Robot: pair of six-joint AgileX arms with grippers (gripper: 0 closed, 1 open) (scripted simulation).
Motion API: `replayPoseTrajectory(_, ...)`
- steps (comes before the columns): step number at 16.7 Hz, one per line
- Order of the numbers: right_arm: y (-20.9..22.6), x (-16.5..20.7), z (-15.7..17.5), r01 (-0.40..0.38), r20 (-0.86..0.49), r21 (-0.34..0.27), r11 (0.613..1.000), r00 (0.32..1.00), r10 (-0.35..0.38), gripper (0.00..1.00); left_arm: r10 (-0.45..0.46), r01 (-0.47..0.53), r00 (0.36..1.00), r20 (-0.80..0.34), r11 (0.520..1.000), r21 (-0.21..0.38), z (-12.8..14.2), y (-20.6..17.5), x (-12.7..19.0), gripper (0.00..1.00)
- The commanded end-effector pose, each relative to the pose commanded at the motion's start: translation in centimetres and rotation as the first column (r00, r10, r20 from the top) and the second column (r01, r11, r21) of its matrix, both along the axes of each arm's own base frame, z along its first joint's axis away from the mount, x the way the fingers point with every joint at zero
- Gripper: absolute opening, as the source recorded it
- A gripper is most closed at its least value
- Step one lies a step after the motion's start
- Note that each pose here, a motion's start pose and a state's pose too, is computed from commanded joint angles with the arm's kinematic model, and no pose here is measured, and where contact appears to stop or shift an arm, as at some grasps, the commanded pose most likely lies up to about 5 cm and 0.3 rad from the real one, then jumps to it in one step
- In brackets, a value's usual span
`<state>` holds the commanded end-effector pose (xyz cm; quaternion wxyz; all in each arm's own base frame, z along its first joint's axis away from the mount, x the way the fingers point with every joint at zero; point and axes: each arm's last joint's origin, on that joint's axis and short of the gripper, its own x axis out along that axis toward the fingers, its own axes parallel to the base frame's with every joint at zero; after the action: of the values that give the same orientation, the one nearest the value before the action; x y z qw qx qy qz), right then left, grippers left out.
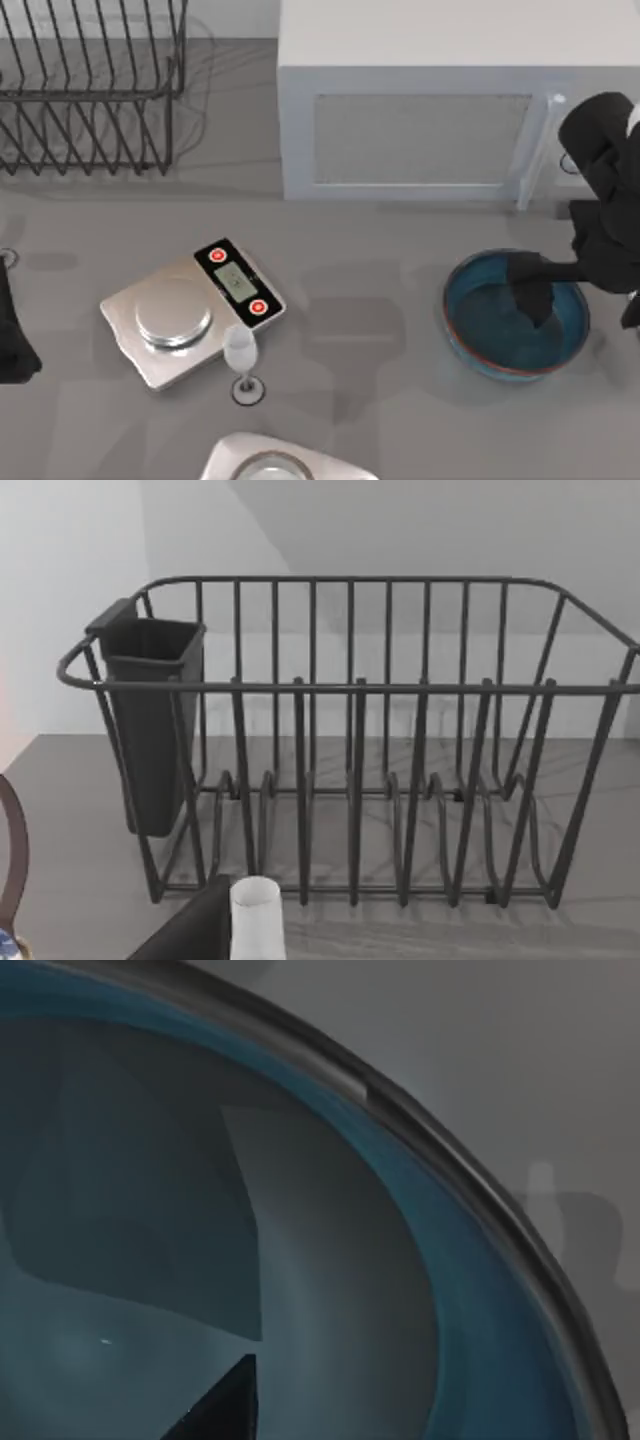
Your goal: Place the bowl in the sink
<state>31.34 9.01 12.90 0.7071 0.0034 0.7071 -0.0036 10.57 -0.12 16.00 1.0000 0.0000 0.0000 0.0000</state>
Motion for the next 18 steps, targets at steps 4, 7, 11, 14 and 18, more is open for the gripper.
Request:
replayPoseTrajectory(4, 0.0, 0.0, 0.0, 0.0, 0.0, 0.0, 1.0, 1.0, 0.0, 0.47, 0.0, 0.0, 1.0, 0.0, 1.0, 0.0, 0.0, 0.0, 0.0, 1.0)
replayPoseTrajectory(7, 0.0, 0.0, 0.0, 0.0, 0.0, 0.0, 1.0, 1.0, 0.0, 0.25, 0.0, 0.0, 1.0, 0.0, 1.0, 0.0, 0.0, 0.0, 0.0, 1.0)
replayPoseTrajectory(11, 0.0, 0.0, 0.0, 0.0, 0.0, 0.0, 1.0, 1.0, 0.0, 0.0, 0.0, 0.0, 1.0, 0.0, 1.0, 0.0, 0.0, 0.0, 0.0, 1.0)
replayPoseTrajectory(14, 0.0, 0.0, 0.0, 0.0, 0.0, 0.0, 1.0, 1.0, 0.0, 0.0, 0.0, 0.0, 1.0, 0.0, 1.0, 0.0, 0.0, 0.0, 0.0, 1.0)
replayPoseTrajectory(18, 0.0, 0.0, 0.0, 0.0, 0.0, 0.0, 1.0, 1.0, 0.0, 0.0, 0.0, 0.0, 1.0, 0.0, 1.0, 0.0, 0.0, 0.0, 0.0, 1.0)
